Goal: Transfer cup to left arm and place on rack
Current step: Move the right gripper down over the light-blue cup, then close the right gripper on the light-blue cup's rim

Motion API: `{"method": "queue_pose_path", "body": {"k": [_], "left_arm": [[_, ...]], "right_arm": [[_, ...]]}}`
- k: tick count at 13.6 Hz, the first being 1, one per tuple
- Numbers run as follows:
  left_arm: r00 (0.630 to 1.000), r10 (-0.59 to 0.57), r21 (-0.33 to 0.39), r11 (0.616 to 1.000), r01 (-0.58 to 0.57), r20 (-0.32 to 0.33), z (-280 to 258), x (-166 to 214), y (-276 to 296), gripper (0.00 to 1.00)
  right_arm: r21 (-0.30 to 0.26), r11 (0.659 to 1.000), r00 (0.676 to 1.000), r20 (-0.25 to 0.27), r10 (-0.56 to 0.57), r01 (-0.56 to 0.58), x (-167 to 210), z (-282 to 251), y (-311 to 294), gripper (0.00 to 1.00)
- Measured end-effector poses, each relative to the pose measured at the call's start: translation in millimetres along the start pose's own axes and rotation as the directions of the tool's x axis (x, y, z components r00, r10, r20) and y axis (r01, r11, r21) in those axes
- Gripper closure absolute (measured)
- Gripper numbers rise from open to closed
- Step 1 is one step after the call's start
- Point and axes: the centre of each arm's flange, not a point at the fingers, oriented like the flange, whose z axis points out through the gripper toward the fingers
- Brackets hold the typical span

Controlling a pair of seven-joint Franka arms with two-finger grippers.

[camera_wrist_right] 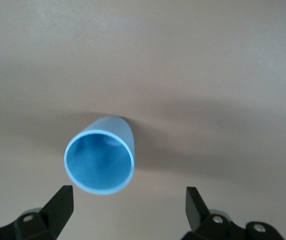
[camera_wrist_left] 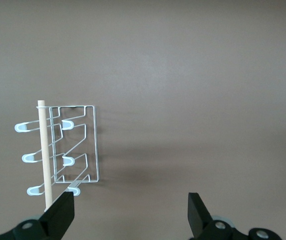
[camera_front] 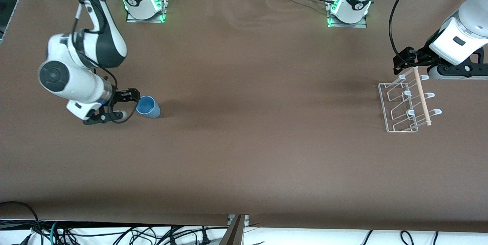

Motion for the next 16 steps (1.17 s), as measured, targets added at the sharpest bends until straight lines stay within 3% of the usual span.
{"method": "queue_pose_path", "body": {"k": [11, 13, 16], "left_arm": [[1.0, 0.007, 0.0, 1.0, -0.007, 0.001, 0, 0, 4, 0.0], [1.0, 0.007, 0.0, 1.0, -0.007, 0.001, 0, 0, 4, 0.0], [1.0, 0.006, 0.0, 1.0, -0.006, 0.001, 0, 0, 3, 0.0]], "right_arm": [[-0.007, 1.0, 1.0, 0.022, -0.017, 0.017, 19, 69, -10, 0.02], [-0.008, 1.0, 0.999, 0.03, -0.024, 0.024, 20, 77, -14, 0.06], [-0.009, 1.0, 0.999, 0.035, -0.026, 0.027, 20, 82, -15, 0.4]]}}
